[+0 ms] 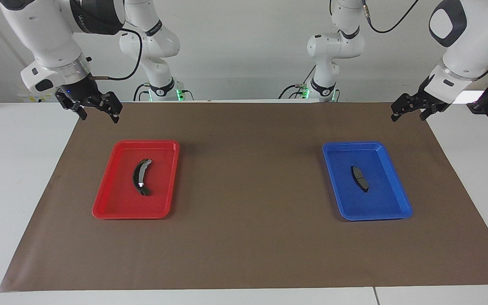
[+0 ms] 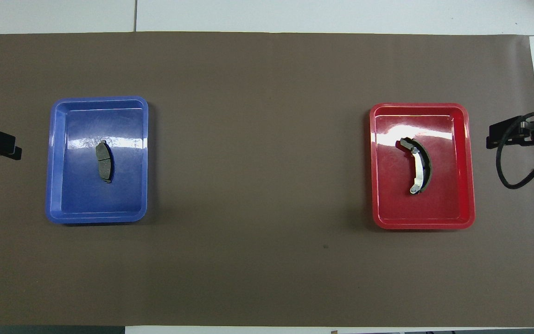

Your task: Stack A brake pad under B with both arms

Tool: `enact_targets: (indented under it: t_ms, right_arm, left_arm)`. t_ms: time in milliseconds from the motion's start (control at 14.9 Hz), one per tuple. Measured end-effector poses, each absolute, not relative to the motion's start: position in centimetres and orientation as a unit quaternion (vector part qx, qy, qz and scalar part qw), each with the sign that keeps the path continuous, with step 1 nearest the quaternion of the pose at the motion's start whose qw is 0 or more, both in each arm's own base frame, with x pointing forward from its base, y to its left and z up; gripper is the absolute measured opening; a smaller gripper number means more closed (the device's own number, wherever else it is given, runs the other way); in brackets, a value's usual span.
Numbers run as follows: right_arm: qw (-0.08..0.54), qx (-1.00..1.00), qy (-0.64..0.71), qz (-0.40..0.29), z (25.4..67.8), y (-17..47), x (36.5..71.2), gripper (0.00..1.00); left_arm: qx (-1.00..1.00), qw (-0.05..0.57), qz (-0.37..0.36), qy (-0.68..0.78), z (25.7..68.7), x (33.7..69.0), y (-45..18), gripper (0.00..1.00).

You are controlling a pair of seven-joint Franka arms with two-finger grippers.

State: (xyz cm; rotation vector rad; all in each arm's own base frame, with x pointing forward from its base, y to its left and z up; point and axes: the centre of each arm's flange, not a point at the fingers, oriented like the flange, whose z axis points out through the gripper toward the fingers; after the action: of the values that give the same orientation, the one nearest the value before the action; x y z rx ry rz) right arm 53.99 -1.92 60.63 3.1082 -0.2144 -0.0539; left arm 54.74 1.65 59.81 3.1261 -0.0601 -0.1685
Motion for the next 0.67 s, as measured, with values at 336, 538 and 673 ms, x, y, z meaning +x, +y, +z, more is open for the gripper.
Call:
enact_targets:
  t_ms: [336, 538, 673]
  right_arm:
    - [0.013, 0.997, -0.069, -0.017, 60.63, -1.92, 53.99, 1.00]
    - [0.013, 0.997, -0.069, -0.017, 60.63, -1.92, 53.99, 1.00]
    - [0.013, 0.997, -0.069, -0.017, 60.63, -1.92, 53.99, 1.00]
  left_arm:
    - [0.998, 0.005, -0.054, -0.019, 59.81, 54.74, 1.65, 0.99]
    - [0.998, 0.005, -0.054, -0.019, 59.81, 54.74, 1.65, 0.98]
    - [0.998, 0.005, -0.054, -0.019, 59.81, 54.74, 1.65, 0.99]
